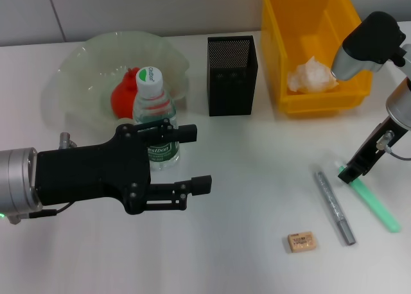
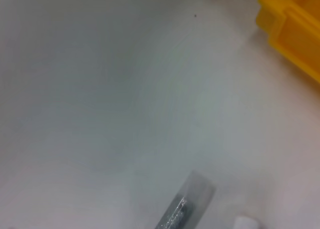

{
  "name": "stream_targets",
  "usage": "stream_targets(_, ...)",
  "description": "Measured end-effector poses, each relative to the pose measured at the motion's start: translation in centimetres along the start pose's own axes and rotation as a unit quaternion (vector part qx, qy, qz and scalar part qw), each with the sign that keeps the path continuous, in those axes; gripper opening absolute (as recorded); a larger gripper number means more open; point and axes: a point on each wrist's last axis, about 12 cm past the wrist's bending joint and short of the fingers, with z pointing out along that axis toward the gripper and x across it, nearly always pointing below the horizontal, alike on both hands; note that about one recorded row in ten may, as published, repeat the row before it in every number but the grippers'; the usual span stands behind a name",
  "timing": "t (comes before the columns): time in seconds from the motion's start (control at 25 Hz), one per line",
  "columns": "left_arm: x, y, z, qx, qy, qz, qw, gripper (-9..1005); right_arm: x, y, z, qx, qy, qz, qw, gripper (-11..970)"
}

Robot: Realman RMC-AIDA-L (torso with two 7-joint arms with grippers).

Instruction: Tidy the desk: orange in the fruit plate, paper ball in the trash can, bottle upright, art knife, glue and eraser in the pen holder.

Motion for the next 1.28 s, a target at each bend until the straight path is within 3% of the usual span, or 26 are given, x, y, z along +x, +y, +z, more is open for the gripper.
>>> stream_targets(0.28,-0.02,0.0,0.0,0.0,0.0,0.001,1.0,813,0.0,0.0,0.03,0.0,0.0,0.002,1.0,224)
stream_targets(0.48,-0.04,0.01,0.01,0.0,0.0,0.002,1.0,813,-0.02,0.0,0.06,0.0,0.0,0.004,1.0,164)
stream_targets(1.28,-0.04,0.03,0.03,0.001,0.0,0.002,1.0,812,-0.1,-0.19,-0.29,0.004,-0.013,0.01,1.0,153)
